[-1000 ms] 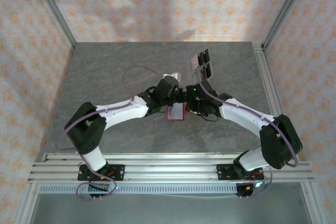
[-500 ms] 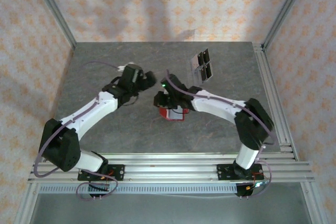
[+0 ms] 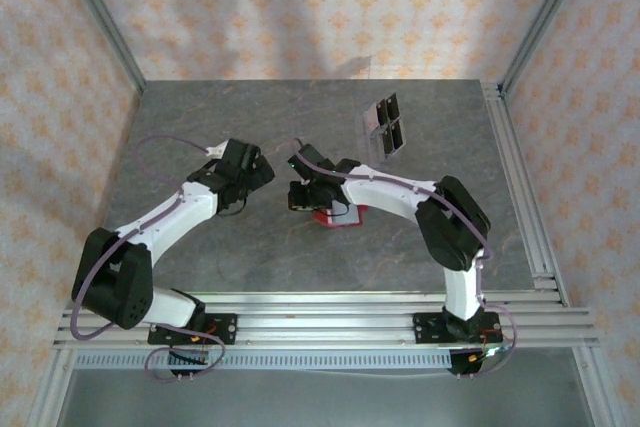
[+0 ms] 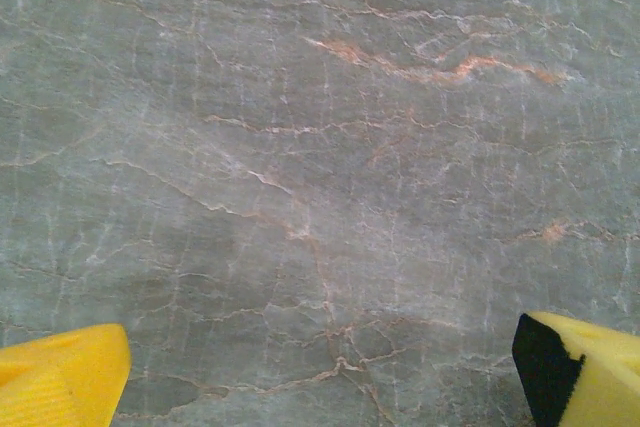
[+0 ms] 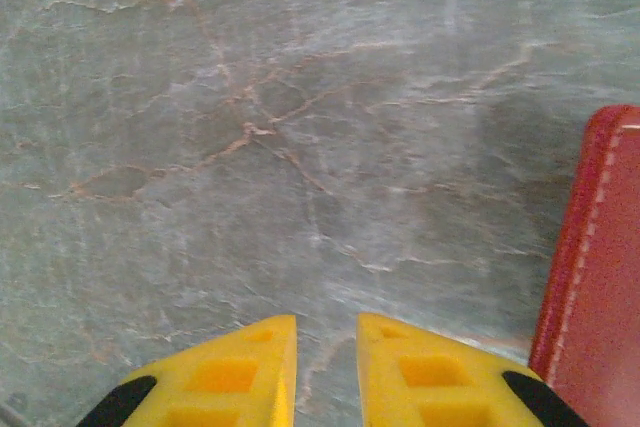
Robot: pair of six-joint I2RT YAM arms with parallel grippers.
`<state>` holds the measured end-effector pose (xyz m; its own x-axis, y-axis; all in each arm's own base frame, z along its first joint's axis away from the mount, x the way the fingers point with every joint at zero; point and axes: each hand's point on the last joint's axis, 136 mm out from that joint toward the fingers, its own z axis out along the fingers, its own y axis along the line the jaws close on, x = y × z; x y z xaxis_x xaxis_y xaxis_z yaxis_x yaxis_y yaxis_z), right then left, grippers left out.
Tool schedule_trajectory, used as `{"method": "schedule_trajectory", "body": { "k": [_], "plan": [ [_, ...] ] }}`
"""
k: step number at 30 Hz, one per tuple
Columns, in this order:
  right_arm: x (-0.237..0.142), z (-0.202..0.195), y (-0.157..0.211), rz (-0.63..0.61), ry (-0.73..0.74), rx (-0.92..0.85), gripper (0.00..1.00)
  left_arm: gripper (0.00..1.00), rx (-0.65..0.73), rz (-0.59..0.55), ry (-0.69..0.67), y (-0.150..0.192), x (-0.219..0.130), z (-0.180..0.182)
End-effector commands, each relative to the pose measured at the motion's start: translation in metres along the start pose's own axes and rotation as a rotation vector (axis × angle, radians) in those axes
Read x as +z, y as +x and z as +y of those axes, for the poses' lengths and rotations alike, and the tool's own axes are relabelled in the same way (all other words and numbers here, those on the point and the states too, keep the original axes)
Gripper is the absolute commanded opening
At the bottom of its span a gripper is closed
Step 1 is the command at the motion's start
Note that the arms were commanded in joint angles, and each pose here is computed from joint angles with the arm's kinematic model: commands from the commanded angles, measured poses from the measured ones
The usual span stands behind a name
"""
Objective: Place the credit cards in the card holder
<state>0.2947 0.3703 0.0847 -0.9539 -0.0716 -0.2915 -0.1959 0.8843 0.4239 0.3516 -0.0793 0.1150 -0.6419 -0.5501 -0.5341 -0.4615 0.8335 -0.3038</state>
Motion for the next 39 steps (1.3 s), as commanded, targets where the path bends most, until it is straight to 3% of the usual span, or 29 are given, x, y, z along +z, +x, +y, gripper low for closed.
{"method": "schedule_trajectory", "body": {
  "k": [1, 11, 21, 31, 39],
  "plan": [
    [-0.029, -0.026, -0.001, -0.039, 0.09, -0.01, 0.22, 1.0, 0.013, 0.013, 0.021, 0.005, 0.004, -0.004],
    [-0.048, -0.082, 0.003, -0.057, 0.172, 0.048, 0.21, 1.0, 0.053, 0.046, 0.108, 0.01, 0.001, -0.035],
    [-0.047, -0.137, 0.013, -0.05, 0.209, 0.13, 0.19, 1.0, 0.183, 0.111, 0.222, 0.032, 0.002, -0.107],
    [-0.034, -0.158, 0.022, -0.038, 0.195, 0.172, 0.15, 1.0, 0.21, 0.215, 0.433, 0.067, 0.014, -0.194],
    [-0.015, -0.147, 0.027, -0.016, 0.09, 0.198, 0.14, 1.0, 0.154, 0.262, 0.548, 0.085, 0.019, -0.233]
  ]
}}
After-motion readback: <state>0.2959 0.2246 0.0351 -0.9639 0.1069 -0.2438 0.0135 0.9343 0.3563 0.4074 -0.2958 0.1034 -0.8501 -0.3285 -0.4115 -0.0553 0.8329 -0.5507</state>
